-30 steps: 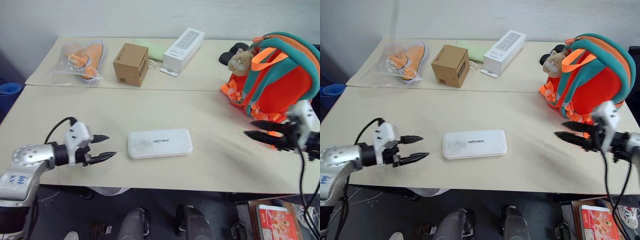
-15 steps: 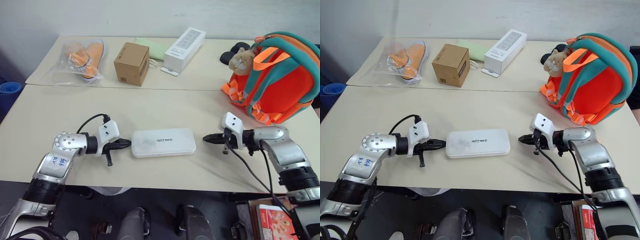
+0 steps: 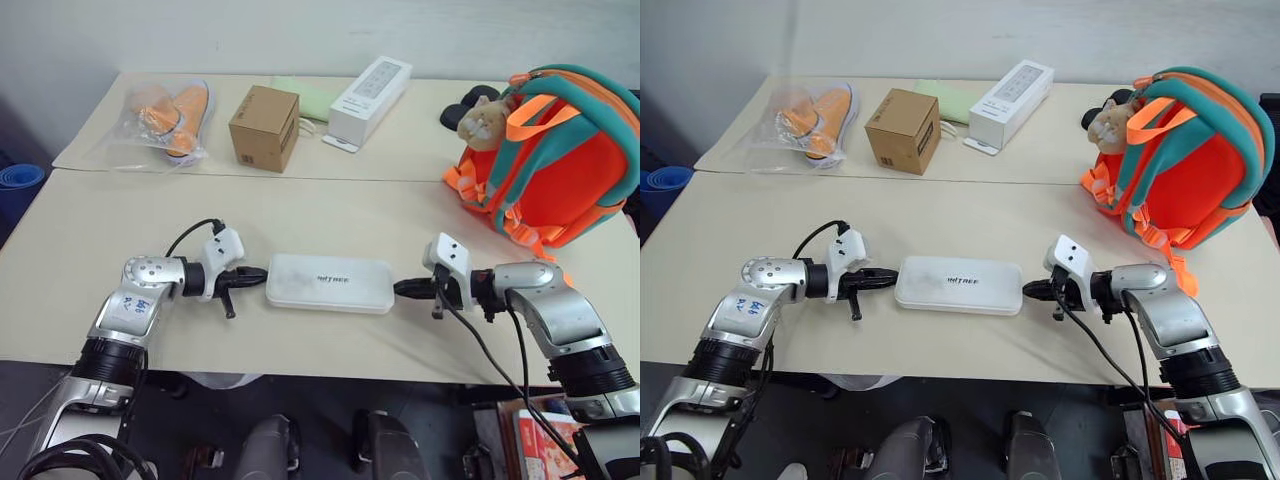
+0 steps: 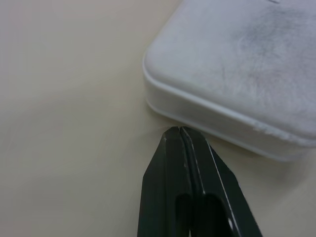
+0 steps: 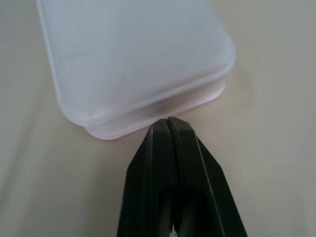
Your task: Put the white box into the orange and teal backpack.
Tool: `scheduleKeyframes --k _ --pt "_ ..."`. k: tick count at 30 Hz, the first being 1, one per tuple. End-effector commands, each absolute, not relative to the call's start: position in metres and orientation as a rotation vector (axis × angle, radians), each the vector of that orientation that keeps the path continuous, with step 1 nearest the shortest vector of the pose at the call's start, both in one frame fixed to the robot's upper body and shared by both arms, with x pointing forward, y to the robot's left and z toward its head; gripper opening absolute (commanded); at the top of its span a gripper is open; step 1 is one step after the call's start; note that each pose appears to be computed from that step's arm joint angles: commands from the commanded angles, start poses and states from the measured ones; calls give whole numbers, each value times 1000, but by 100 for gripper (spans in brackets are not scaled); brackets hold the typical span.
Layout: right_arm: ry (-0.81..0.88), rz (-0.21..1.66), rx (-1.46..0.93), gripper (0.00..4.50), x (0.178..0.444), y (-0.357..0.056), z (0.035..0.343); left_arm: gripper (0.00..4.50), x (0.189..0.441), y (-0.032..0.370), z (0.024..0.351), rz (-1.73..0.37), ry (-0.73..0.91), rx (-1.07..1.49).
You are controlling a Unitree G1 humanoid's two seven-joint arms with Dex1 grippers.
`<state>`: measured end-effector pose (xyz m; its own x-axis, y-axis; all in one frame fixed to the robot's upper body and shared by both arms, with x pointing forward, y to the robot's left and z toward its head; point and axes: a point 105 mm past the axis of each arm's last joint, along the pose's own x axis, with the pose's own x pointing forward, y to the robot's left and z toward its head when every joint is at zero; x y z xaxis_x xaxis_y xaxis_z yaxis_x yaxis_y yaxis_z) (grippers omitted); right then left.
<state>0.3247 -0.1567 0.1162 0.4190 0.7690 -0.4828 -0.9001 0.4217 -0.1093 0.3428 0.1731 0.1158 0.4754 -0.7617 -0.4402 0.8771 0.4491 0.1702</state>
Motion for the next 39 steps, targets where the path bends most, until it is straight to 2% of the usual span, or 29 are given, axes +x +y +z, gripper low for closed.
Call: scheduleKeyframes --k 1,3,8,13,14,18,21,26,39 --pt "353 1054 -394 0 326 -162 126 61 345 197 129 -983 372 291" --pt "355 1057 -392 0 326 -163 125 123 350 207 133 -935 372 290" --pt "356 1062 -388 0 325 -164 125 279 350 208 152 -929 387 91" --pt "362 1078 -393 0 322 -164 124 435 336 197 148 -977 568 -147" --pt "361 1078 -395 0 322 -164 124 447 333 194 146 -993 601 -181" --pt "363 1081 -394 0 321 -164 124 447 322 182 140 -1018 726 -297" --pt "364 1090 -393 0 320 -162 122 447 330 174 130 -969 780 -383" --pt "353 1101 -408 0 320 -160 121 447 335 156 109 -1000 820 -281" --pt "292 1092 -418 0 328 -150 124 447 330 96 107 -1145 907 -437"
